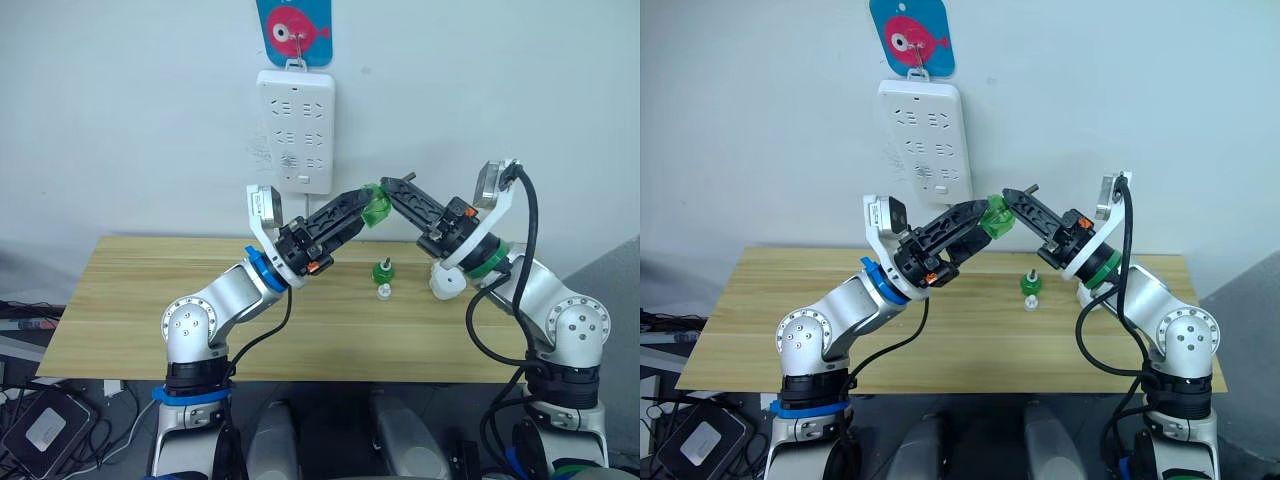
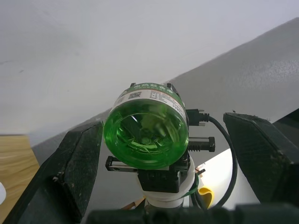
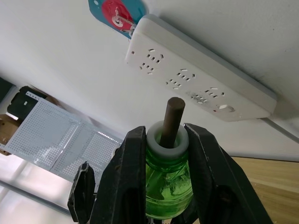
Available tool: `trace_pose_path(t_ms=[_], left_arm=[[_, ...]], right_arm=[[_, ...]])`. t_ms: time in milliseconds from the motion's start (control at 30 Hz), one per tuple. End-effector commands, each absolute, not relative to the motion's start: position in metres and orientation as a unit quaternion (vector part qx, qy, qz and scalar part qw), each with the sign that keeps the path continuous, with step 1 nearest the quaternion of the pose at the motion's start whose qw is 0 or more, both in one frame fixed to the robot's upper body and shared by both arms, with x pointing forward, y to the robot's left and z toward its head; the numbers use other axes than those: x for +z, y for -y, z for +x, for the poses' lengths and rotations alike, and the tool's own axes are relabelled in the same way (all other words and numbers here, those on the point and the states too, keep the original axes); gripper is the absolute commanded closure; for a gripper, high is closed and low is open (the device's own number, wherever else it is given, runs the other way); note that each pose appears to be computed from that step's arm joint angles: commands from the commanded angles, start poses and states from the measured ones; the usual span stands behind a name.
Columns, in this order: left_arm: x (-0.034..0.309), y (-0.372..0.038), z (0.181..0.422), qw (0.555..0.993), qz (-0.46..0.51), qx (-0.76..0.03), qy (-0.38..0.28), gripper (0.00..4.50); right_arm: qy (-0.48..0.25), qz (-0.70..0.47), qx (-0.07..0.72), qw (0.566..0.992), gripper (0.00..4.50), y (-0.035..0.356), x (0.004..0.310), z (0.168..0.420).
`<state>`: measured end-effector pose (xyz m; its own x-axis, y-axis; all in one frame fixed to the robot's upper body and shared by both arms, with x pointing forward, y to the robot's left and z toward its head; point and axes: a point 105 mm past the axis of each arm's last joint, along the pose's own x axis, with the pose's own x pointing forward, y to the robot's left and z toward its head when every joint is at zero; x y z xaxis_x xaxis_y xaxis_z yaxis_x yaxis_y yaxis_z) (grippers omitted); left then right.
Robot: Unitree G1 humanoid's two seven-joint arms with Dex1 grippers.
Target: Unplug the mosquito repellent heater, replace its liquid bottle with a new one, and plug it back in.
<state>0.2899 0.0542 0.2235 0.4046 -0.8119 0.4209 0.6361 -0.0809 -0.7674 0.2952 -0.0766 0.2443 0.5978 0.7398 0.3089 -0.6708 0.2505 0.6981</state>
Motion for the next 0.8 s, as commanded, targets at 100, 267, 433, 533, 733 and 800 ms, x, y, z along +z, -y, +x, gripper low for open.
trace_pose_path(t_ms=[100, 267, 433, 533, 733, 800], left_arm=[[0.233, -0.053, 0.281, 0.656, -0.501, -0.560, -0.075, 0.00], [0.231, -0.051, 0.282, 0.654, -0.506, -0.557, -0.077, 1.20], [0.230, -0.050, 0.284, 0.656, -0.506, -0.556, -0.076, 2.25], [0.230, -0.050, 0.284, 0.656, -0.504, -0.556, -0.076, 2.25], [0.229, -0.050, 0.283, 0.657, -0.498, -0.561, -0.075, 2.25], [0.228, -0.051, 0.283, 0.650, -0.508, -0.560, -0.079, 2.25]], right_arm=[[-0.018, 0.416, 0.467, 0.780, 3.63, 0.076, 0.259, 0.287], [-0.019, 0.415, 0.472, 0.778, 3.63, 0.074, 0.260, 0.285], [-0.023, 0.409, 0.480, 0.775, 3.64, 0.071, 0.259, 0.281], [-0.026, 0.406, 0.485, 0.774, 3.64, 0.069, 0.258, 0.279], [-0.030, 0.404, 0.489, 0.773, 3.64, 0.067, 0.255, 0.276], [-0.031, 0.404, 0.488, 0.773, 3.64, 0.067, 0.255, 0.276]])
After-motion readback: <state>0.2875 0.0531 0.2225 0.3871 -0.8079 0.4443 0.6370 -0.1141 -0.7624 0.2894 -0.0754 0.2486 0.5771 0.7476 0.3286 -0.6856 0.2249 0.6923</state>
